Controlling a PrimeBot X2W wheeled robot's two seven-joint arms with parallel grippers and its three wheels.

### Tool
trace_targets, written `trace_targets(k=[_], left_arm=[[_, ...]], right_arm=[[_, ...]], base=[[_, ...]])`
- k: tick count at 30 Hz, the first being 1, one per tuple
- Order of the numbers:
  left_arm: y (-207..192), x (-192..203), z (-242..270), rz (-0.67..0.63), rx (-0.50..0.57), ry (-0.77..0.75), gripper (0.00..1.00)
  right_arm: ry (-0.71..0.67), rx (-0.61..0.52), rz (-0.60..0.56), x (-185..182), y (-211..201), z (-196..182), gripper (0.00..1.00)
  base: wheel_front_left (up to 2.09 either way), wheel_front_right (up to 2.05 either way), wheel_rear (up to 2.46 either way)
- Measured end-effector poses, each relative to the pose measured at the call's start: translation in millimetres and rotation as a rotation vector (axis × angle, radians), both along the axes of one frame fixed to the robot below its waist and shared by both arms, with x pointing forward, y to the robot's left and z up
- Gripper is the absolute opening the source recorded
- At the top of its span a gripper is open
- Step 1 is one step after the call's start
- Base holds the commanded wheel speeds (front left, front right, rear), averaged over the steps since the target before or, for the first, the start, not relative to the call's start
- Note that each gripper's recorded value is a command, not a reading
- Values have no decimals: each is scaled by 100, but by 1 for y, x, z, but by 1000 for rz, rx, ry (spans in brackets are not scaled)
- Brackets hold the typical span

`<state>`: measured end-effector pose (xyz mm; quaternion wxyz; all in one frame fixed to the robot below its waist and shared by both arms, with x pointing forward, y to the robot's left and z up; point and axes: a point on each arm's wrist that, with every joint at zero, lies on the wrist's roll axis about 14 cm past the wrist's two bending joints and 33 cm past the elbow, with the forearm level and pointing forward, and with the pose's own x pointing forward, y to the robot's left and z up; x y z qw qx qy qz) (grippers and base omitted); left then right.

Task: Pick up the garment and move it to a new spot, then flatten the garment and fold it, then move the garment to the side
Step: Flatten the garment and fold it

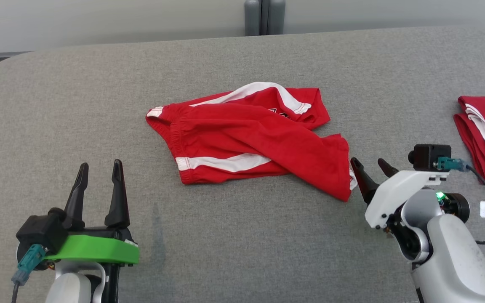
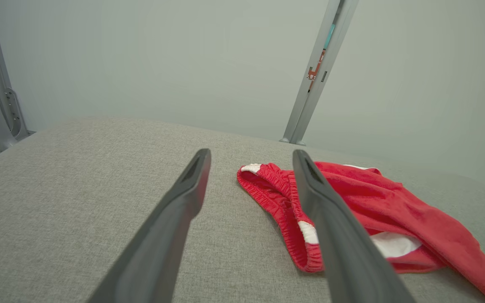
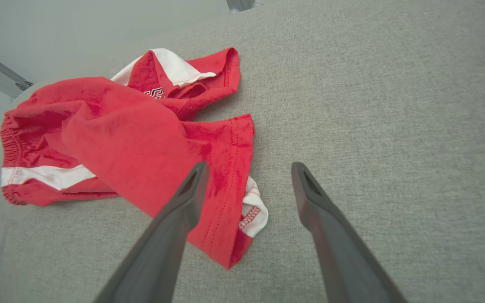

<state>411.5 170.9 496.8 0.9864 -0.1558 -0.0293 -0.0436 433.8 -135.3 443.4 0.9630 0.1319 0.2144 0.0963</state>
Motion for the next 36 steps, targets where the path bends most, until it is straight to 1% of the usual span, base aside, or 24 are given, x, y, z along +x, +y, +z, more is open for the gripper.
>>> trace_targets(k=[2,6,9,13,17,23,29,36], left_arm=[[0,1,-2,1,4,4,100],[0,5,-6,4,3,14,100],[2,5,-12,15,-6,31,100],[4,7,-14,19,-9,34,100],[6,7,-16,22,-7,43,100],[7,7,-19,16,-8,52,100],[7,8,-20,12,-3,54,100],[8,10,-17,14,-5,45,100]], right_arm=[[60,-14,11,7,-1,-5,100],[107,-37,23,26,1,-6,100],[178,-49,40,29,4,-20,100],[198,-61,70,38,15,-24,100],[237,-56,101,37,26,-36,100],[242,-36,130,39,38,-40,100],[209,3,162,42,54,-34,100],[161,-14,164,51,56,-26,100]], base=[[0,0,0],[0,0,0],[0,0,0],[0,0,0],[0,0,0],[0,0,0],[0,0,0],[0,0,0]])
